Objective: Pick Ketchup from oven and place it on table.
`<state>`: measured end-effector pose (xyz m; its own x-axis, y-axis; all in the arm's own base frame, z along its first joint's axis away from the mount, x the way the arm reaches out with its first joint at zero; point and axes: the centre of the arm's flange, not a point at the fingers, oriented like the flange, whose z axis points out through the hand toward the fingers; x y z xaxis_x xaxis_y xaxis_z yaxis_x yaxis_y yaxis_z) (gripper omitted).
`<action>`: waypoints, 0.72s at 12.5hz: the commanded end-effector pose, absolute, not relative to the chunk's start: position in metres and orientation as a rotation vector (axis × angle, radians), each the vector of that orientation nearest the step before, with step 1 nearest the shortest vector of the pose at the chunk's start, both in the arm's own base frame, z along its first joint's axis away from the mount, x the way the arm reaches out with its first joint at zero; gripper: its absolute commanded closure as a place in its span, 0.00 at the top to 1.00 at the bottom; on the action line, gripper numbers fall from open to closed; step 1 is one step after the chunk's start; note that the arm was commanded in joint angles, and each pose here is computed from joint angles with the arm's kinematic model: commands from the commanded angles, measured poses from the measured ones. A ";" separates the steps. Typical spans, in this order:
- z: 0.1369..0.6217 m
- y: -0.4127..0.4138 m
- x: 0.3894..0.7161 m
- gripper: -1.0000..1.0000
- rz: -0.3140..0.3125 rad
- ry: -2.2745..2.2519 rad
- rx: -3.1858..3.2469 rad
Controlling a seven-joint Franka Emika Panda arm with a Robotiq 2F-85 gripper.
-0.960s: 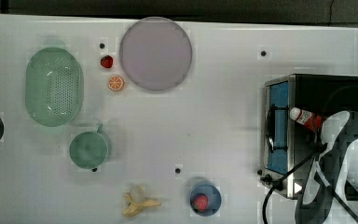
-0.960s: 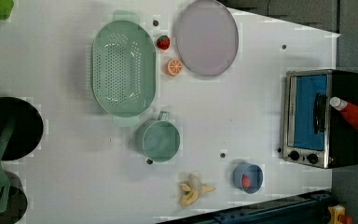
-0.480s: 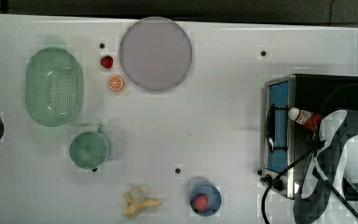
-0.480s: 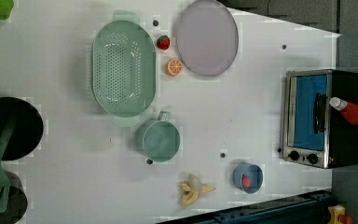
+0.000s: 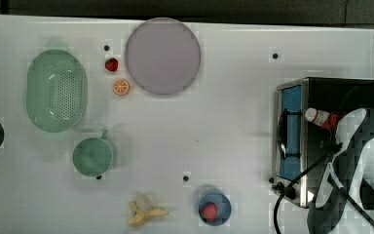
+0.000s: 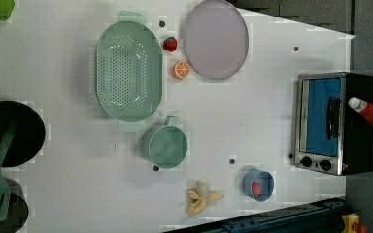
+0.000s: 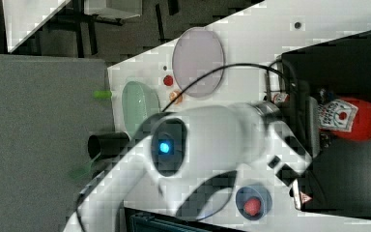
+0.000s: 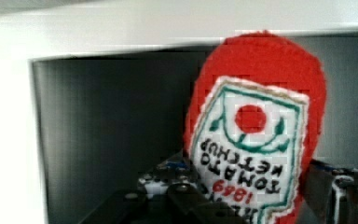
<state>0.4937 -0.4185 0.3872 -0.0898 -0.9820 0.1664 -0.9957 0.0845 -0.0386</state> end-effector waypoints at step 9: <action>0.600 -0.199 0.564 0.64 0.053 -1.788 2.558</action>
